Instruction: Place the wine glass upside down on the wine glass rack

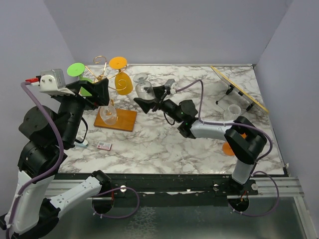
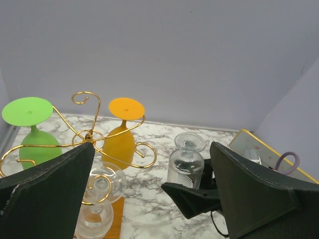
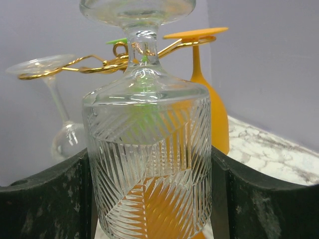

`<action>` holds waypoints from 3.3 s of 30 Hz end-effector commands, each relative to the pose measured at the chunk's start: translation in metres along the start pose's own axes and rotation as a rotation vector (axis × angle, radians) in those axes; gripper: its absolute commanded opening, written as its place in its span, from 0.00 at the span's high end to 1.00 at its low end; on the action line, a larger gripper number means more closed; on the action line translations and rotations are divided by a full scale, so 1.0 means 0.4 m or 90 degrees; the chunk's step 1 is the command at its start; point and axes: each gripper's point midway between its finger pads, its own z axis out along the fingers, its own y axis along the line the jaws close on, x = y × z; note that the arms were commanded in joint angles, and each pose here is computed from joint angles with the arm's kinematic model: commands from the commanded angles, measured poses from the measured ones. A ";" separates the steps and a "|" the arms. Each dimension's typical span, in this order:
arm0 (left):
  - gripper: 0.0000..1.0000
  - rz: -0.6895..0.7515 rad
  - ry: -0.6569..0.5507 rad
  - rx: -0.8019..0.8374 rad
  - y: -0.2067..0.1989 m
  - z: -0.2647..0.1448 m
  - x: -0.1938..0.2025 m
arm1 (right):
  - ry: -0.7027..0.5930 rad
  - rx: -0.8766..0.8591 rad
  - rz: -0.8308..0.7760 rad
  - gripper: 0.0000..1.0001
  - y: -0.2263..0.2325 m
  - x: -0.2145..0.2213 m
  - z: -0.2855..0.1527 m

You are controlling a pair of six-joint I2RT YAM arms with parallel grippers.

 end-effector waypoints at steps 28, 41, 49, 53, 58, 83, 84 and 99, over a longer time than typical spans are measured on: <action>0.01 -0.010 0.068 0.035 -0.066 0.066 0.062 | -0.125 -0.072 -0.018 0.99 0.024 0.030 0.197; 0.01 -0.009 0.081 0.044 -0.072 0.067 0.082 | -0.078 -0.128 0.006 0.99 0.057 0.078 0.227; 0.01 -0.010 0.082 0.042 -0.070 0.067 0.085 | -0.054 -0.176 0.017 0.99 0.090 0.100 0.228; 0.01 -0.011 0.082 0.043 -0.071 0.066 0.084 | -0.035 -0.203 0.027 0.99 0.109 0.106 0.232; 0.01 -0.011 0.083 0.041 -0.069 0.067 0.087 | -0.034 -0.234 0.032 0.99 0.130 0.101 0.222; 0.01 -0.020 0.086 0.043 -0.069 0.061 0.093 | -0.077 -0.248 0.000 0.99 0.172 0.013 0.157; 0.01 -0.021 0.085 0.043 -0.069 0.061 0.093 | -0.081 -0.244 0.000 0.99 0.170 0.009 0.155; 0.01 -0.023 0.086 0.045 -0.069 0.059 0.094 | -0.134 -0.213 -0.007 0.99 0.157 -0.038 0.132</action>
